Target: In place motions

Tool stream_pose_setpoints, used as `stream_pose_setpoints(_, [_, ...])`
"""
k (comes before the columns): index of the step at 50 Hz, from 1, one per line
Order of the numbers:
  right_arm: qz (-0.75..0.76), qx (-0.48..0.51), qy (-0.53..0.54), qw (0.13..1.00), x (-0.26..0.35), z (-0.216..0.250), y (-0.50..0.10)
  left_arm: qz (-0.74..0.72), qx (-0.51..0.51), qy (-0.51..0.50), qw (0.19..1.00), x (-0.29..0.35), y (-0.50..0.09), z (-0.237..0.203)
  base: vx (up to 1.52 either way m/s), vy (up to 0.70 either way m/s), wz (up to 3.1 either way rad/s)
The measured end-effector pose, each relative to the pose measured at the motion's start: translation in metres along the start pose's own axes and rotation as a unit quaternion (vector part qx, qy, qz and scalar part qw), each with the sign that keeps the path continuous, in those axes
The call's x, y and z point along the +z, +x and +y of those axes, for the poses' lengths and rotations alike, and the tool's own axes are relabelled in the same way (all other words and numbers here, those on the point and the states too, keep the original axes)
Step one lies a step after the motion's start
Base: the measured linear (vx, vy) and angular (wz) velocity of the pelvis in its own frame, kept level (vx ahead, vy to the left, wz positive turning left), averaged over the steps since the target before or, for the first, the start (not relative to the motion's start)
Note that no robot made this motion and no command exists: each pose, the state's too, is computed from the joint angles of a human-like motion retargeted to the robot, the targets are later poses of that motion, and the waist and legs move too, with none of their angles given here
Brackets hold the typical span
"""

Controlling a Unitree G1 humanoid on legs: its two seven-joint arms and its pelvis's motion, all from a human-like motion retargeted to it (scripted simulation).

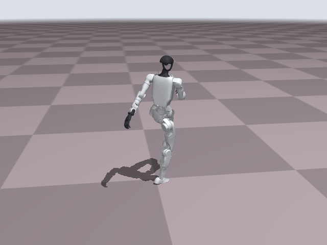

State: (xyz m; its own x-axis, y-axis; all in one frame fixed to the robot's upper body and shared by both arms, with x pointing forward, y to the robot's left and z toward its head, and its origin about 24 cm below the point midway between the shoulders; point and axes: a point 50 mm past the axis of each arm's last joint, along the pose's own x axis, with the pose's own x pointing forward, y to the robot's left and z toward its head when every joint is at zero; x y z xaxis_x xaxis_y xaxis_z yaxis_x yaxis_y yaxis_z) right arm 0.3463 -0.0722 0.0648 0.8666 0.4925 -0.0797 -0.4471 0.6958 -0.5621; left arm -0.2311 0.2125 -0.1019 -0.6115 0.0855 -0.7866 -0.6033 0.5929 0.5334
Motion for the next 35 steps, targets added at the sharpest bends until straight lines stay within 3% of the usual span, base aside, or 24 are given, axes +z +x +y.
stream_pose_setpoints(5, [0.000,0.034,0.004,0.999,-0.001,0.026,-0.002,-0.049,-0.063,-0.020,0.997,0.021,-0.004,-0.043,-0.01,0.03,0.71])
stream_pose_setpoints(8, [0.081,0.105,0.024,0.991,-0.044,0.061,-0.025,-0.064,-0.144,0.030,0.987,0.046,-0.018,-0.089,0.36,0.09,1.38])
stream_pose_setpoints(13, [0.324,0.198,0.108,0.919,-0.148,0.145,-0.155,-0.132,-0.179,0.177,0.959,0.087,-0.047,-0.146,0.67,0.15,1.03])
stream_pose_setpoints(16, [0.490,0.195,0.178,0.831,-0.186,0.169,-0.246,-0.212,-0.273,0.264,0.900,0.125,-0.098,-0.216,0.07,0.09,1.38])
stream_pose_setpoints(20, [0.640,0.109,0.246,0.720,-0.204,0.173,-0.321,-0.402,-0.418,0.346,0.738,0.189,-0.239,-0.305,-0.58,0.16,1.40])
stream_pose_setpoints(23, [0.731,0.119,0.275,0.612,-0.197,0.181,-0.374,-0.534,-0.424,0.372,0.629,0.217,-0.328,-0.320,-0.35,0.03,0.97])
stream_pose_setpoints(27, [0.793,0.110,0.293,0.523,-0.176,0.203,-0.433,-0.647,-0.391,0.358,0.547,0.225,-0.379,-0.317,0.22,-0.19,-0.03])
stream_pose_setpoints(31, [0.805,0.072,0.351,0.473,-0.154,0.225,-0.464,-0.637,-0.402,0.386,0.533,0.211,-0.355,-0.317,0.37,-0.17,-0.53])
stream_pose_setpoints(35, [0.775,0.043,0.393,0.493,-0.162,0.228,-0.437,-0.587,-0.407,0.396,0.577,0.200,-0.310,-0.314,-0.08,-0.04,-1.02])
